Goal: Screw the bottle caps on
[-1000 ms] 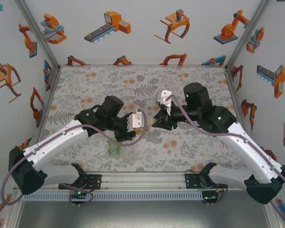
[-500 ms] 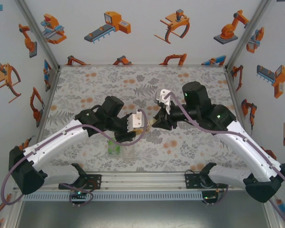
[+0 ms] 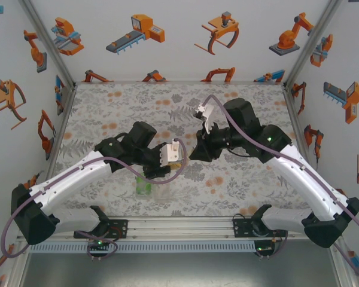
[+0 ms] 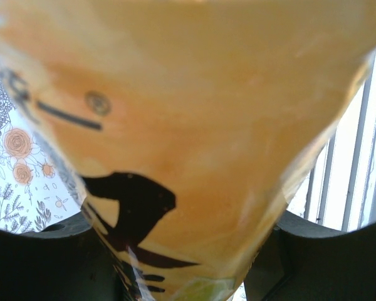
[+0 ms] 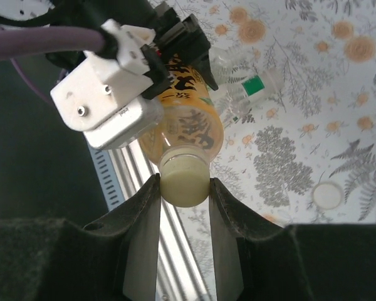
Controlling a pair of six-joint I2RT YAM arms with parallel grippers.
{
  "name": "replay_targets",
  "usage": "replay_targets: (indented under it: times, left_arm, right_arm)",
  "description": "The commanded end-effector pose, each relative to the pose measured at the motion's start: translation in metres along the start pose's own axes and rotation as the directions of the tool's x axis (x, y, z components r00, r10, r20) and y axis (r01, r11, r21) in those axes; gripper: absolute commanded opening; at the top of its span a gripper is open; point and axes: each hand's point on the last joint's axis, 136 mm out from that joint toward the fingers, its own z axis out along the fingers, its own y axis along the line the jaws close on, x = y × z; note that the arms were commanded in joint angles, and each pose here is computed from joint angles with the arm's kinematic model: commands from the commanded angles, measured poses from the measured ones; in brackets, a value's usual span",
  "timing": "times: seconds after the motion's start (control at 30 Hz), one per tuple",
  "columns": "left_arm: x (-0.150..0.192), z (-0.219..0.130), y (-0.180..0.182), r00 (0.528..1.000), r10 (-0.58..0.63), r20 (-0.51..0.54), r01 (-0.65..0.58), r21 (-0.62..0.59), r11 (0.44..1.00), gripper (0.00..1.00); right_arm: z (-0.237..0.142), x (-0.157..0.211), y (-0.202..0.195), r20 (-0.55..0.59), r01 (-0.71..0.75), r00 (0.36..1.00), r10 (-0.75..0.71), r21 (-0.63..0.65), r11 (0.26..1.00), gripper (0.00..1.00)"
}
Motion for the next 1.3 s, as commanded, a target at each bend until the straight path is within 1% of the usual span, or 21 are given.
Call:
replay_targets:
  times: [0.0, 0.07, 0.13, 0.23, 0.3, 0.4, 0.47, 0.5, 0.53, 0.63, 0.8, 0.93, 1.1, 1.27]
  left_arm:
    - [-0.043, -0.013, 0.009, 0.985, 0.087, 0.148, -0.080, -0.049, 0.996, 0.00]
    - [-0.043, -0.012, 0.009, 0.985, 0.089, 0.149, -0.082, -0.053, 0.995, 0.00]
    - [-0.043, -0.011, 0.010, 0.984, 0.089, 0.151, -0.082, -0.054, 0.995, 0.00]
    - [-0.043, -0.010, 0.010, 0.983, 0.099, 0.152, -0.092, -0.056, 0.994, 0.00]
    - [-0.043, -0.010, 0.010, 0.982, 0.109, 0.154, -0.101, -0.061, 0.993, 0.00]
    - [-0.044, -0.010, 0.013, 0.980, 0.119, 0.159, -0.107, -0.079, 0.991, 0.00]
    - [-0.046, -0.010, 0.015, 0.979, 0.121, 0.167, -0.108, -0.085, 0.991, 0.00]
    - [-0.047, -0.009, 0.015, 0.978, 0.120, 0.170, -0.107, -0.084, 0.991, 0.00]
    - [-0.047, -0.008, 0.015, 0.978, 0.119, 0.172, -0.106, -0.082, 0.991, 0.00]
    - [-0.047, -0.004, 0.016, 0.980, 0.108, 0.169, -0.096, -0.074, 0.993, 0.00]
    - [-0.050, -0.002, 0.019, 0.982, 0.072, 0.176, -0.060, -0.070, 0.996, 0.00]
    - [-0.058, 0.001, 0.017, 0.975, 0.042, 0.217, -0.034, -0.040, 0.999, 0.00]
    - [-0.069, 0.005, 0.019, 0.963, -0.002, 0.271, 0.007, -0.015, 1.000, 0.00]
    - [-0.080, 0.009, 0.016, 0.938, -0.039, 0.344, 0.031, 0.029, 0.999, 0.00]
  right_arm:
    - [0.006, 0.001, -0.012, 0.014, -0.282, 0.959, 0.282, 0.059, 0.958, 0.00]
    - [0.007, 0.001, -0.016, 0.044, -0.397, 0.918, 0.395, 0.074, 0.915, 0.00]
    - [0.008, 0.003, -0.020, 0.067, -0.512, 0.859, 0.507, 0.079, 0.856, 0.00]
    - [0.011, 0.008, -0.023, 0.068, -0.651, 0.759, 0.647, 0.081, 0.755, 0.00]
    - [0.012, 0.014, -0.027, 0.063, -0.739, 0.673, 0.737, 0.098, 0.667, 0.00]
    - [0.015, 0.026, -0.033, 0.060, -0.871, 0.487, 0.871, 0.112, 0.479, 0.00]
    - [0.017, 0.035, -0.035, 0.069, -0.919, 0.387, 0.920, 0.118, 0.377, 0.00]
    - [0.018, 0.038, -0.036, 0.074, -0.932, 0.353, 0.933, 0.117, 0.344, 0.00]
    - [0.018, 0.040, -0.037, 0.078, -0.938, 0.336, 0.939, 0.119, 0.326, 0.00]
    - [0.019, 0.044, -0.039, 0.079, -0.948, 0.305, 0.949, 0.124, 0.294, 0.00]
    - [0.007, 0.040, -0.048, 0.153, -0.950, 0.306, 0.940, 0.121, 0.289, 0.00]
    - [-0.003, 0.031, -0.053, 0.199, -0.937, 0.343, 0.918, 0.141, 0.319, 0.00]
    - [-0.019, 0.030, -0.056, 0.234, -0.908, 0.405, 0.884, 0.218, 0.358, 0.00]
    - [-0.026, 0.023, -0.055, 0.252, -0.903, 0.418, 0.873, 0.222, 0.368, 0.00]
